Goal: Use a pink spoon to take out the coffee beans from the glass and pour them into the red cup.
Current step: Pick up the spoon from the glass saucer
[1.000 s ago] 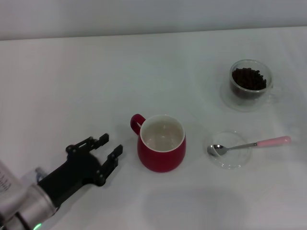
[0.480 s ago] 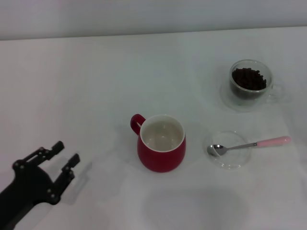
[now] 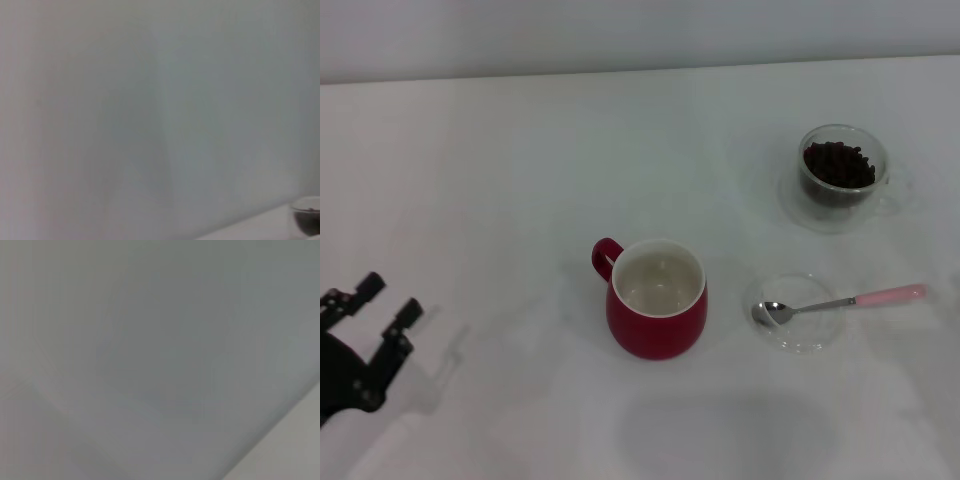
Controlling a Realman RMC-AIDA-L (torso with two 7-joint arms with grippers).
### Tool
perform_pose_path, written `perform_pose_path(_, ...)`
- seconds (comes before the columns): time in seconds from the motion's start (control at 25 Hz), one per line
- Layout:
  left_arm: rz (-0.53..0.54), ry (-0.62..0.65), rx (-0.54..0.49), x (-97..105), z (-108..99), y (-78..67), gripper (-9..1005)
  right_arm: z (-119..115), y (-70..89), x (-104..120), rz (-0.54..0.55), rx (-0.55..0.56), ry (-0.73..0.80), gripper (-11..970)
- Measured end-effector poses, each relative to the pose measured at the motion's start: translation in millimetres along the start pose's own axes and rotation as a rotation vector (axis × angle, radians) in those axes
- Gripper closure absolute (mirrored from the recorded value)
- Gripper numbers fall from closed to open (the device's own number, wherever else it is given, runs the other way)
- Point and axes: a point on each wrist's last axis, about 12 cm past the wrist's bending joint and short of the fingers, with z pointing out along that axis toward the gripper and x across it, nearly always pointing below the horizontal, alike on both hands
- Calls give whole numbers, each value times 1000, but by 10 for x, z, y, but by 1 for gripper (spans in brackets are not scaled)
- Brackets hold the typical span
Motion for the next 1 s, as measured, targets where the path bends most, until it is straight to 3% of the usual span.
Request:
perform_pose_path(0.36,10,-38,-148,-40,-111,113,572,86,178,308,113,-46,114,354)
perform_pose_path(1.0,19,-56,-143,-66,-46,149,571,83,119,413,111,35,162,359)
